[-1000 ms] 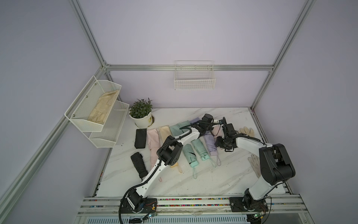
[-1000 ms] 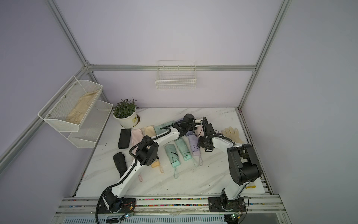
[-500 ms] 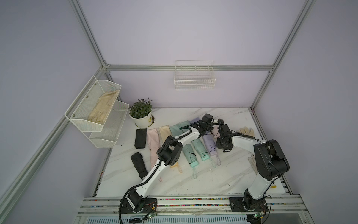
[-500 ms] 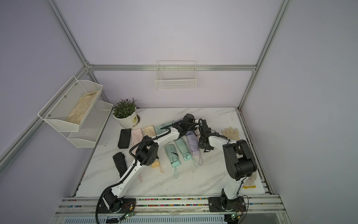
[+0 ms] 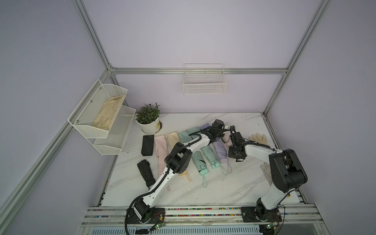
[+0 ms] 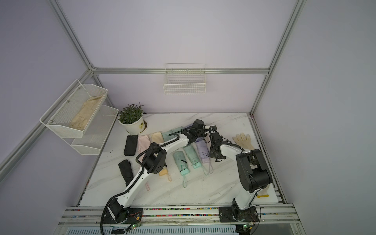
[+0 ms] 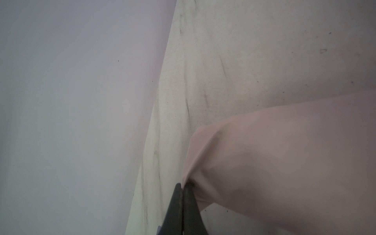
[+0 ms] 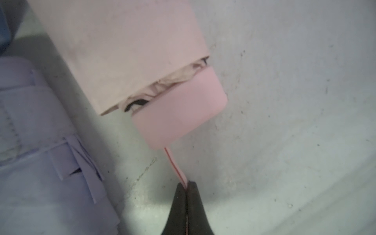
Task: Take umbrellas out of sleeves
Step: Take out the umbrella from the umbrella sleeve, then place the umbrella sleeve at the center of the board, then reset both arms
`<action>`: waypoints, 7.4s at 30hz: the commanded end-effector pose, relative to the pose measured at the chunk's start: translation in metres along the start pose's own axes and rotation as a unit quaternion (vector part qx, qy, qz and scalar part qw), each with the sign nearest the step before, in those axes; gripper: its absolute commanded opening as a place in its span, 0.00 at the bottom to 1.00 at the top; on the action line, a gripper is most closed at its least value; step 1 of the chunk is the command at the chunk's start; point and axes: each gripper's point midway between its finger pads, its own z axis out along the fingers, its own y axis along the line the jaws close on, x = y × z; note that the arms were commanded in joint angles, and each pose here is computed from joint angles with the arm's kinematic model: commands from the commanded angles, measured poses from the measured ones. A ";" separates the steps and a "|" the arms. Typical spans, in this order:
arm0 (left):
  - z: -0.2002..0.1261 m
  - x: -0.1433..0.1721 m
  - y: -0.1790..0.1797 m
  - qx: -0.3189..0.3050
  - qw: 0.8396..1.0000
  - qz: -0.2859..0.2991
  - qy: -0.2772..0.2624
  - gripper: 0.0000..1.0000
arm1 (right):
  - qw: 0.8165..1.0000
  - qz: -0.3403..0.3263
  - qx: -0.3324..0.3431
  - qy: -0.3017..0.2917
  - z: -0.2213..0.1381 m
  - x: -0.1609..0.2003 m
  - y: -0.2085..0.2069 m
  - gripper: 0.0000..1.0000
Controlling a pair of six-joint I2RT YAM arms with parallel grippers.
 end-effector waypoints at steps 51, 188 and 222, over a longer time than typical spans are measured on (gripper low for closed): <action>-0.011 -0.016 0.073 -0.093 0.995 -0.045 -0.004 0.00 | 0.996 0.073 -0.059 0.004 -0.074 0.040 -0.017 0.00; -0.411 0.152 0.085 -0.298 0.818 -0.492 0.003 1.00 | 0.913 0.132 -0.077 -0.379 -0.189 -0.113 -0.050 0.97; -0.448 0.315 0.040 -0.462 0.730 -0.503 0.016 1.00 | 0.832 -0.020 -0.030 -0.554 -0.108 -0.097 -0.044 0.97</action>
